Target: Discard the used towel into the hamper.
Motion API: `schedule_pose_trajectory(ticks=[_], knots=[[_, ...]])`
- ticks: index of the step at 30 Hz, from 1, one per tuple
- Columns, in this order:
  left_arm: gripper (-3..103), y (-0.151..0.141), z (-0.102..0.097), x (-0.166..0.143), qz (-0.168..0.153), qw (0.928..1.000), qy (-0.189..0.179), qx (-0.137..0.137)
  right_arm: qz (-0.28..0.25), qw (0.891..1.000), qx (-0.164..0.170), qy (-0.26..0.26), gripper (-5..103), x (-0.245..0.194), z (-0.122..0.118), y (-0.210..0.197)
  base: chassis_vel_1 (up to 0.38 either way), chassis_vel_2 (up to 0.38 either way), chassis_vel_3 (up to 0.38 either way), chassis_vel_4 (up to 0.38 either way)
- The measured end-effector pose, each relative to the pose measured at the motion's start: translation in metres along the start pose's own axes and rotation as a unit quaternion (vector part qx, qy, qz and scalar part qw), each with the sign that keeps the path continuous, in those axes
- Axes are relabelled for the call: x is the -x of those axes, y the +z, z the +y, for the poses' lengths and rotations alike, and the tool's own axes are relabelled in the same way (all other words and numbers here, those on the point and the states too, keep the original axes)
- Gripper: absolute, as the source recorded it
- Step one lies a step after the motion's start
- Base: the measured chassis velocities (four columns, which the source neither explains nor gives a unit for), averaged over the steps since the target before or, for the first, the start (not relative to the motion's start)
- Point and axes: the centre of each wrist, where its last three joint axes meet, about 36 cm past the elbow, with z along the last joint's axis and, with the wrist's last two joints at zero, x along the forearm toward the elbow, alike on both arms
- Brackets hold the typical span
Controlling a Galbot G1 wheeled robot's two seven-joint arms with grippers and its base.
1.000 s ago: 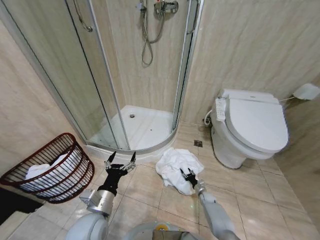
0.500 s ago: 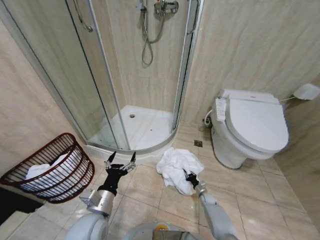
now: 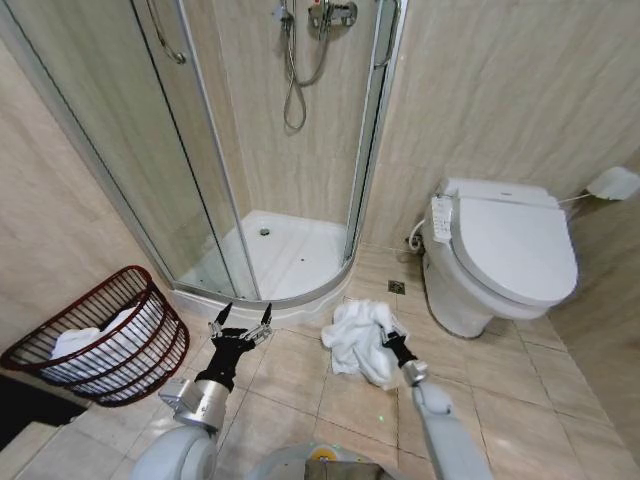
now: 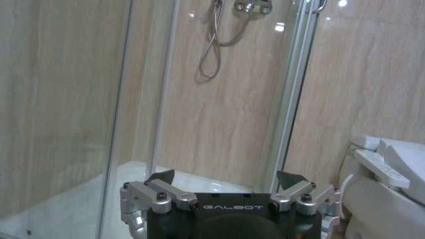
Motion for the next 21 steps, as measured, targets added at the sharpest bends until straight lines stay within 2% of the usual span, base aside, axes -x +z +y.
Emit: schedule_pose_trajectory(ticks=[3, 4, 5, 7, 10, 11, 12, 14, 15, 16, 17, 18, 19, 21], knots=[[100, 0.000, 0.000, 0.000, 0.000, 1.0000, 0.000, 0.000, -0.051, 0.999, -0.018, 0.005, 8, -0.011, -0.012, -0.061, 0.000, 0.000, 0.000, 0.000], [100, 0.000, 0.000, 0.000, 0.000, 1.0000, 0.000, 0.000, -0.051, 0.999, -0.018, 0.005, 8, -0.011, -0.012, -0.061, 0.000, 0.000, 0.000, 0.000], [100, 0.000, 0.000, 0.000, 0.000, 1.0000, 0.000, 0.000, -0.074, 0.997, -0.022, 0.009, 8, -0.013, -0.016, -0.086, 0.000, 0.000, 0.000, 0.000], [100, 0.000, 0.000, 0.000, 0.000, 1.0000, 0.000, 0.000, -0.085, 0.996, -0.024, 0.011, 8, -0.014, -0.018, -0.098, 0.000, 0.000, 0.000, 0.000], [100, 0.000, 0.000, 0.000, 0.000, 1.0000, 0.000, 0.000, -0.138, 0.989, -0.037, 0.027, 8, -0.022, -0.031, -0.161, 0.000, 0.000, 0.000, 0.000], [100, 0.000, 0.000, 0.000, 0.000, 1.0000, 0.000, 0.000, -0.138, 0.989, -0.037, 0.027, 8, -0.022, -0.031, -0.161, 0.000, 0.000, 0.000, 0.000], [100, 0.000, 0.000, 0.000, 0.000, 1.0000, 0.000, 0.000, -0.153, 0.987, -0.037, 0.034, 8, -0.025, -0.036, -0.180, 0.000, 0.000, 0.000, 0.000], [100, 0.000, 0.000, 0.000, 0.000, 1.0000, 0.000, 0.000, -0.168, 0.984, -0.012, 0.050, 8, -0.028, -0.037, -0.199, 0.000, 0.000, 0.000, 0.000], [100, 0.000, 0.000, 0.000, 0.000, 1.0000, 0.000, 0.000, -0.168, 0.984, -0.012, 0.050, 8, -0.028, -0.037, -0.199, 0.000, 0.000, 0.000, 0.000], [100, 0.000, 0.000, 0.000, 0.000, 1.0000, 0.000, 0.000, -0.170, 0.983, 0.015, 0.065, 8, -0.029, -0.034, -0.202, 0.000, 0.000, 0.000, 0.000], [100, 0.000, 0.000, 0.000, 0.000, 1.0000, 0.000, 0.000, -0.158, 0.981, 0.062, 0.094, 8, -0.032, -0.025, -0.194, 0.000, 0.000, 0.000, 0.000], [100, 0.000, 0.000, 0.000, 0.000, 1.0000, 0.000, 0.000, -0.145, 0.980, 0.086, 0.110, 8, -0.035, -0.020, -0.187, 0.000, 0.000, 0.000, 0.000], [100, 0.000, 0.000, 0.000, 0.000, 1.0000, 0.000, 0.000, -0.145, 0.980, 0.086, 0.110, 8, -0.035, -0.020, -0.187, 0.000, 0.000, 0.000, 0.000], [100, 0.000, 0.000, 0.000, 0.000, 1.0000, 0.000, 0.000, -0.133, 0.976, 0.117, 0.130, 8, -0.040, -0.012, -0.186, 0.000, 0.000, 0.000, 0.000]])
